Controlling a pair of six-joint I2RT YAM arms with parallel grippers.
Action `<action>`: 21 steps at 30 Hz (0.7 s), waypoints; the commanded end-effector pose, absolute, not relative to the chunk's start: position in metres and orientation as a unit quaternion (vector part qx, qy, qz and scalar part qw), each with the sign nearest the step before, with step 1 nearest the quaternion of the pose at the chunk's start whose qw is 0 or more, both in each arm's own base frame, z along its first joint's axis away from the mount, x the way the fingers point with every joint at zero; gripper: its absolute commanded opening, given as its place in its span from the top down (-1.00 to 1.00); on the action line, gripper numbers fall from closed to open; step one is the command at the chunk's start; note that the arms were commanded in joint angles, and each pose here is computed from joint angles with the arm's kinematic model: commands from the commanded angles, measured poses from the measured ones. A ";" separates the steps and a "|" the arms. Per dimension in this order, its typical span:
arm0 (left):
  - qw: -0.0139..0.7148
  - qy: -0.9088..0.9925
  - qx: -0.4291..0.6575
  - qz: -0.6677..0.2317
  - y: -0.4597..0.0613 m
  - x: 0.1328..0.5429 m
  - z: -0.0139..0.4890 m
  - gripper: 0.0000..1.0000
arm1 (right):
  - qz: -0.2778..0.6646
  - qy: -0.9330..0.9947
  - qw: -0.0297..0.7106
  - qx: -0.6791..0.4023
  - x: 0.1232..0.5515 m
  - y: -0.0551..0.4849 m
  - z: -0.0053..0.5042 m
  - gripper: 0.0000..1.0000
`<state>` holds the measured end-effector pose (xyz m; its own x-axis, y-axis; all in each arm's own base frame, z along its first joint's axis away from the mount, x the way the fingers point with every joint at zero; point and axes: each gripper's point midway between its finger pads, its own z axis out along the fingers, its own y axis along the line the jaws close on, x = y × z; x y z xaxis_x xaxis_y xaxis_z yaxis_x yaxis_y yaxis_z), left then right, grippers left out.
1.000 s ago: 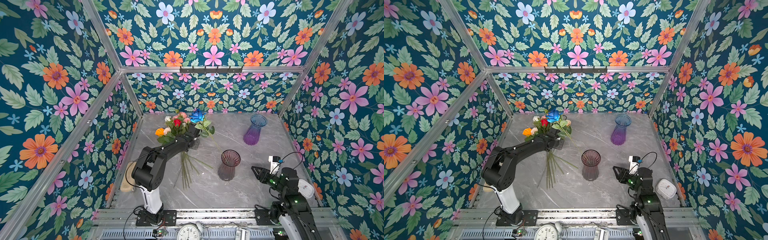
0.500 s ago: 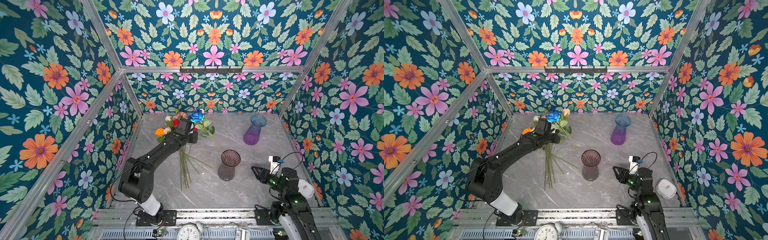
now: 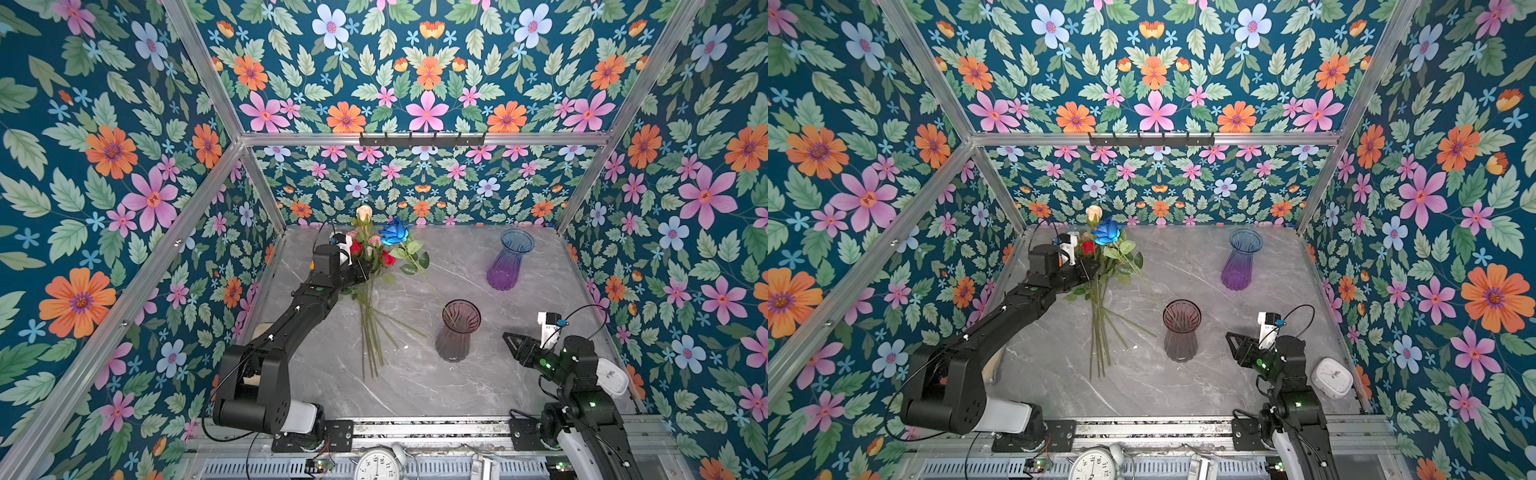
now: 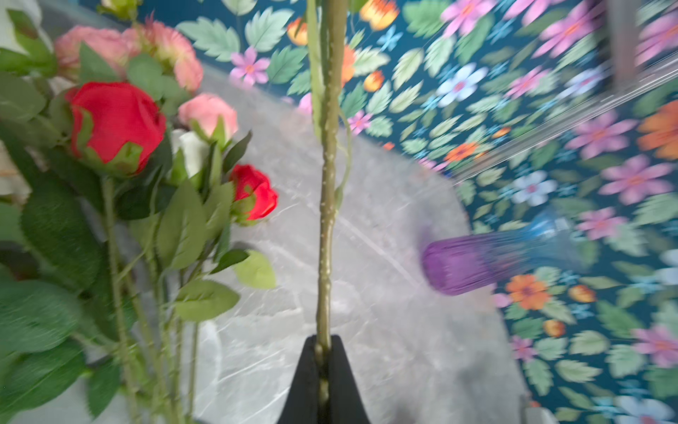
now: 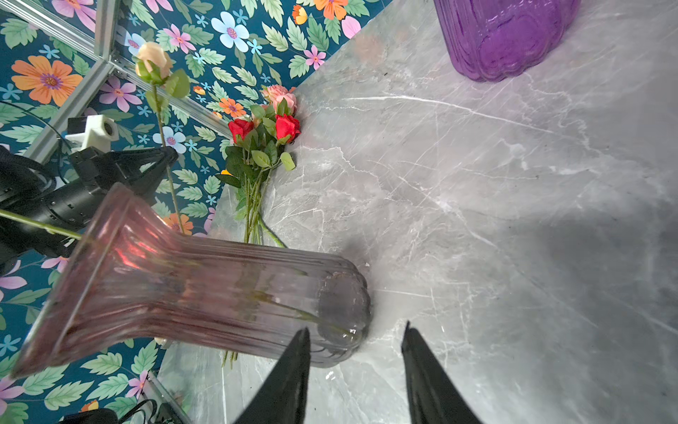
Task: Arrange flowers in a vase
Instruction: Pick up the flower from the top-center of the table.
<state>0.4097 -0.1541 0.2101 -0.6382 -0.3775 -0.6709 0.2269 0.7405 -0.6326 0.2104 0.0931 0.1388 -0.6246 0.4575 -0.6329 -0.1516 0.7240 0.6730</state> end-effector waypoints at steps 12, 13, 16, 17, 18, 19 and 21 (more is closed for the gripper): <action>0.654 0.677 -0.033 -0.336 -0.101 0.336 0.378 1.00 | 0.357 0.823 0.432 0.095 0.211 0.091 0.141 0.12; 0.674 0.657 -0.019 -0.336 -0.099 0.321 0.397 1.00 | 0.358 0.823 0.431 0.095 0.211 0.091 0.140 0.12; 0.716 0.603 0.025 -0.352 -0.102 0.280 0.440 1.00 | 0.357 0.825 0.427 0.097 0.212 0.091 0.139 0.12; 0.723 0.589 0.038 -0.360 -0.103 0.268 0.451 1.00 | 0.357 0.825 0.426 0.098 0.212 0.091 0.139 0.13; 0.729 0.575 0.050 -0.370 -0.105 0.256 0.462 1.00 | 0.356 0.827 0.424 0.098 0.213 0.091 0.138 0.13; 0.731 0.562 0.061 -0.383 -0.108 0.245 0.471 1.00 | 0.356 0.828 0.421 0.099 0.214 0.091 0.137 0.13; 0.735 0.531 0.092 -0.412 -0.115 0.221 0.490 1.00 | 0.355 0.830 0.419 0.100 0.215 0.091 0.136 0.13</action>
